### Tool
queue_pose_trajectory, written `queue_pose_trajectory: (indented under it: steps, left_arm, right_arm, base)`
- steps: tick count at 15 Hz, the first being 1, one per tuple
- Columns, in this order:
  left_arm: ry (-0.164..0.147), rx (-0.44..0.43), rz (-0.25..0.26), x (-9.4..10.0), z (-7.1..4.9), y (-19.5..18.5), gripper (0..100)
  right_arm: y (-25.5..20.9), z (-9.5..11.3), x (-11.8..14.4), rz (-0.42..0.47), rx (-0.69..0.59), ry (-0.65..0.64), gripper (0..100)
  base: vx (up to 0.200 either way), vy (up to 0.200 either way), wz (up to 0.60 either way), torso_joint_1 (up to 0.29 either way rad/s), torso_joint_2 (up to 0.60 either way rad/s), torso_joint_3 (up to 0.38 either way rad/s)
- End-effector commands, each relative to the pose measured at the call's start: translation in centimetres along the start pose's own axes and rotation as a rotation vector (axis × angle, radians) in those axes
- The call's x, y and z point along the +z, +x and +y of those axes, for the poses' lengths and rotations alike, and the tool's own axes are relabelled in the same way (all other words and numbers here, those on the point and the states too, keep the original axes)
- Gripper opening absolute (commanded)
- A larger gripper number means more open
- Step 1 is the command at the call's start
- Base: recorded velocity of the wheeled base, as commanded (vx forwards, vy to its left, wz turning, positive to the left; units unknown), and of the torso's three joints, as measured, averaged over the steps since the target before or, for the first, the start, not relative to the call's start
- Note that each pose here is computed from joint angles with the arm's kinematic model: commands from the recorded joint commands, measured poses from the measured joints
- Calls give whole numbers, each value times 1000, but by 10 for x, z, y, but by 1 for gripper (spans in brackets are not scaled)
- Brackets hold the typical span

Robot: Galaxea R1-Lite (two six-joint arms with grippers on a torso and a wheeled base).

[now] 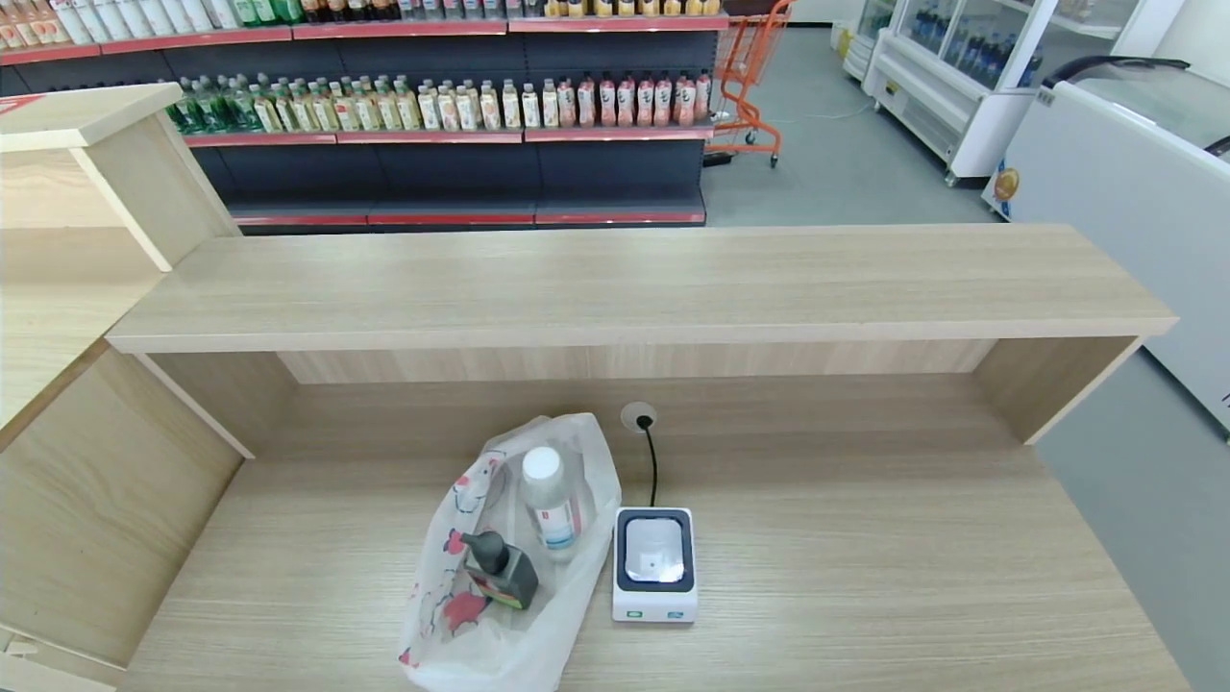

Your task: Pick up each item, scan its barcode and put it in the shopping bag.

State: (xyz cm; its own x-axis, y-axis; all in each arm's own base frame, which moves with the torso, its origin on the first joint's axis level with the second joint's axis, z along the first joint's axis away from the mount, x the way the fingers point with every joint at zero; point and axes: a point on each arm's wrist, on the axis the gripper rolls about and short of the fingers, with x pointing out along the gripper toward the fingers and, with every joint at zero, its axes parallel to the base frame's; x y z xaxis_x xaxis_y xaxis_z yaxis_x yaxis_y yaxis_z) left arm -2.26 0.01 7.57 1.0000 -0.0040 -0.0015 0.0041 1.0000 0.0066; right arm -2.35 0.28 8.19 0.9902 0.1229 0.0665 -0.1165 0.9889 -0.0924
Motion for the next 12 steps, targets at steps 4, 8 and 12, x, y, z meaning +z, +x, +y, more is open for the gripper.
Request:
queue_pose_trajectory:
  steps: [4,8,12]
  left_arm:
    - [0,1,-1,0,0,0,100]
    - [0,3,-1,0,0,0,100]
    - [0,1,-1,0,0,0,100]
  right_arm:
    - [0,0,0,4,1,-19,0]
    - [0,0,0,4,1,-45,0]
    - [0,0,0,4,1,-27,0]
  base:
    - [0,0,0,0,0,0]
    - [0,0,0,0,0,0]
    - [0,0,0,0,0,0]
